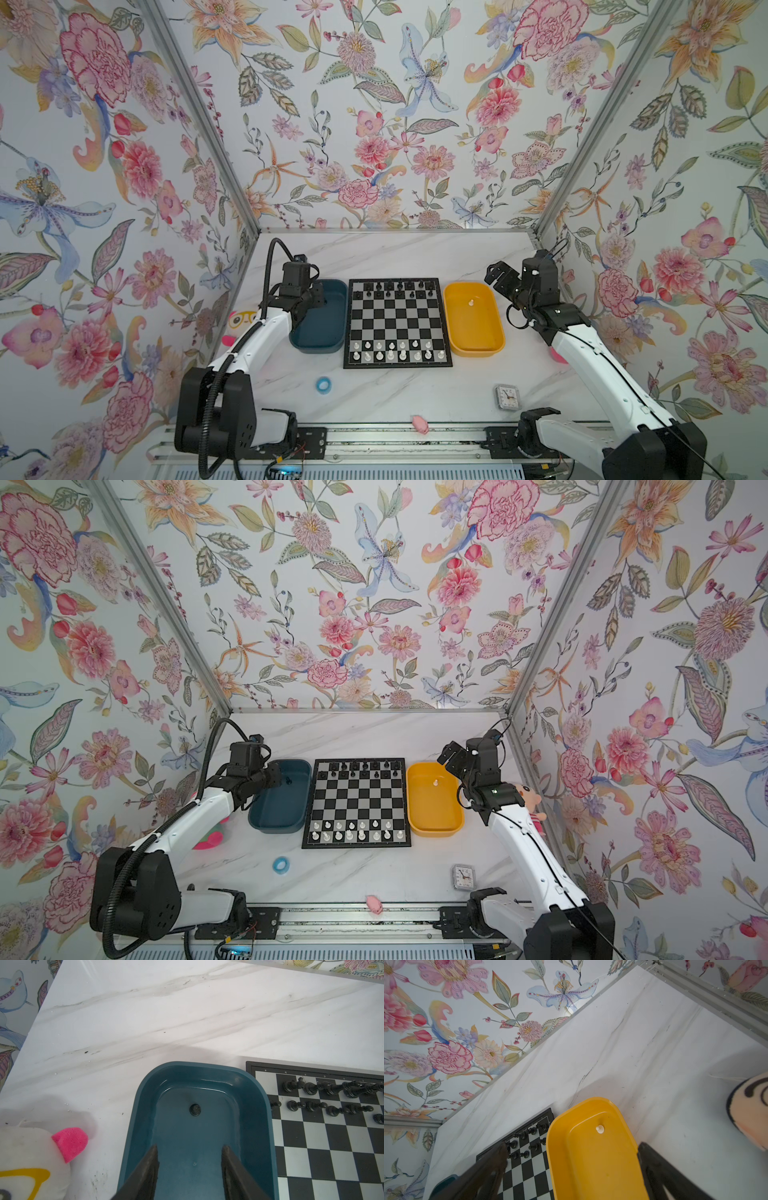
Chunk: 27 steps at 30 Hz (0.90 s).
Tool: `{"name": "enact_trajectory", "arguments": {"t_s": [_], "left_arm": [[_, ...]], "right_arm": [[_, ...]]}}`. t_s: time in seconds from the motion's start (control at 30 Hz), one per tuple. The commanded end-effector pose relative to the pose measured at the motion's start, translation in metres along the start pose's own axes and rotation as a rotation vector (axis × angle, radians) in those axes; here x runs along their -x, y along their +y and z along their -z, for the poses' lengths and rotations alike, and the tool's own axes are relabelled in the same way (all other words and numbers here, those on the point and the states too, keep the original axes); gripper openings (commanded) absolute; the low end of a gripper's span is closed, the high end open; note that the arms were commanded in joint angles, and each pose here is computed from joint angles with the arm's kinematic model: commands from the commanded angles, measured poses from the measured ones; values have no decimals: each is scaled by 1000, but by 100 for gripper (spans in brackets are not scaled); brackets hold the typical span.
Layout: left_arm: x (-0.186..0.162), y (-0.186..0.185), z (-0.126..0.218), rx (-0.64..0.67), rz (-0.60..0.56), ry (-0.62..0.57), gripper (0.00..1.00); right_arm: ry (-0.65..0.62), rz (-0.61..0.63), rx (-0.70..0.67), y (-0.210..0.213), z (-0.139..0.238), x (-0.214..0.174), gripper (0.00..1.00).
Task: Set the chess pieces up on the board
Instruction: 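Lower the left gripper into the teal bin while the right gripper rises, then close the left gripper on the last black piece in the teal bin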
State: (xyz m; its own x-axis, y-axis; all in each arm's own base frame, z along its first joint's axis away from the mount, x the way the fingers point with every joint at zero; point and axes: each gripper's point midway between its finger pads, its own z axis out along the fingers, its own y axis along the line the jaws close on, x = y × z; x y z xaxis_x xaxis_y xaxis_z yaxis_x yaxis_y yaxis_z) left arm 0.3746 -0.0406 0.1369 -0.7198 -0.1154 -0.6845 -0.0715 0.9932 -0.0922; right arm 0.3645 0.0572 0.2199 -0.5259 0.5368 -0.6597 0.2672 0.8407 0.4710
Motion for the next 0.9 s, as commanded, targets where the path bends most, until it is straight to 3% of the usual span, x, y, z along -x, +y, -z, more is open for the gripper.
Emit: {"name": "enact_trajectory", "arguments": {"t_s": [0.0,0.1,0.3,0.43,0.67,0.87], "left_arm": [[-3,-6,-2,-42,21,35,50],[-7,-8,-9,-52,19,63,49],[-14,-8,-23,-40,10,114,47],[-12,-7,-33,-21,-3,135,40],[-23,-2,-56,19,-27,204,39],[-27,-1,-68,30,-38,232,37]], "right_arm": [[271,96,-52,-13,-15,-51,99],[316,125,-44,-10,-23,-60,100],[284,151,-21,-6,-21,-54,99],[293,153,-25,-9,-22,-55,93],[312,160,-29,-12,-23,-60,85],[317,164,-30,-13,-24,-62,83]]}}
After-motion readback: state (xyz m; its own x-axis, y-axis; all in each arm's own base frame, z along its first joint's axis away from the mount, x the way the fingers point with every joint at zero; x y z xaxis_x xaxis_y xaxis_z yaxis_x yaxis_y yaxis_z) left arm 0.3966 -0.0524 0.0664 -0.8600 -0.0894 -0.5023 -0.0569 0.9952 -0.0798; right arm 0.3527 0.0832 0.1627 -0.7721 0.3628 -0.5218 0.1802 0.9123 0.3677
